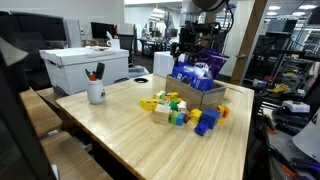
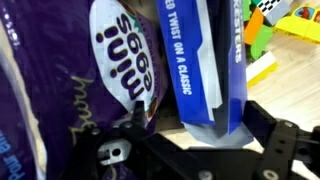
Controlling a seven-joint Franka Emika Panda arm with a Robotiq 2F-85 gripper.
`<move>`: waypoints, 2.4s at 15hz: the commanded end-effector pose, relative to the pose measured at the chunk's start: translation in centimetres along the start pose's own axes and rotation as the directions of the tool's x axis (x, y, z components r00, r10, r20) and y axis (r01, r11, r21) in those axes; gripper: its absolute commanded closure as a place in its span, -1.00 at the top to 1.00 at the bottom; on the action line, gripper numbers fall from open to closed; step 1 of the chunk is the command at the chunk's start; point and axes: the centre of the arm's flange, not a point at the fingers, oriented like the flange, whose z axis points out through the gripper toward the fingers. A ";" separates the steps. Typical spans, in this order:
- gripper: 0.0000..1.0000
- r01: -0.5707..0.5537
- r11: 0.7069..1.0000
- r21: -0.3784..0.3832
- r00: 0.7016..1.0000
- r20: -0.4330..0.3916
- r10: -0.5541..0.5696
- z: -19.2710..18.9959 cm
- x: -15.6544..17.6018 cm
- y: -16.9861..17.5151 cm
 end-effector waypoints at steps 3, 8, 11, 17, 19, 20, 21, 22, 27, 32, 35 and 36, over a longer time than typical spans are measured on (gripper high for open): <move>1.00 0.042 0.999 0.012 0.994 0.103 -0.043 0.0 1.2 0.1; 1.00 0.080 0.997 0.005 0.989 0.128 -0.080 -0.2 0.7 -0.4; 1.00 0.093 0.996 0.001 0.986 0.138 -0.092 1.1 -3.6 -2.1; 1.00 0.172 0.985 -0.030 0.975 0.149 -0.166 3.4 -8.8 -5.2; 1.00 0.153 0.988 -0.033 0.980 0.130 -0.148 3.8 -9.6 -5.3; 1.00 0.137 0.990 -0.032 0.984 0.116 -0.133 3.7 -9.4 -5.3; 1.00 0.121 0.992 -0.029 0.988 0.096 -0.118 3.7 -8.7 -5.0; 1.00 0.102 0.994 -0.024 0.992 0.073 -0.100 3.6 -8.7 -5.0; 1.00 0.006 1.000 0.001 1.000 -0.009 -0.006 3.5 -8.3 -4.3; 1.00 -0.017 1.000 -0.021 0.999 -0.029 0.017 3.2 -10.3 -4.8; 1.00 -0.016 0.999 -0.050 0.999 -0.034 0.015 4.0 -12.1 -5.1; 1.00 -0.017 0.998 -0.062 0.999 -0.047 0.014 3.3 -9.3 -4.4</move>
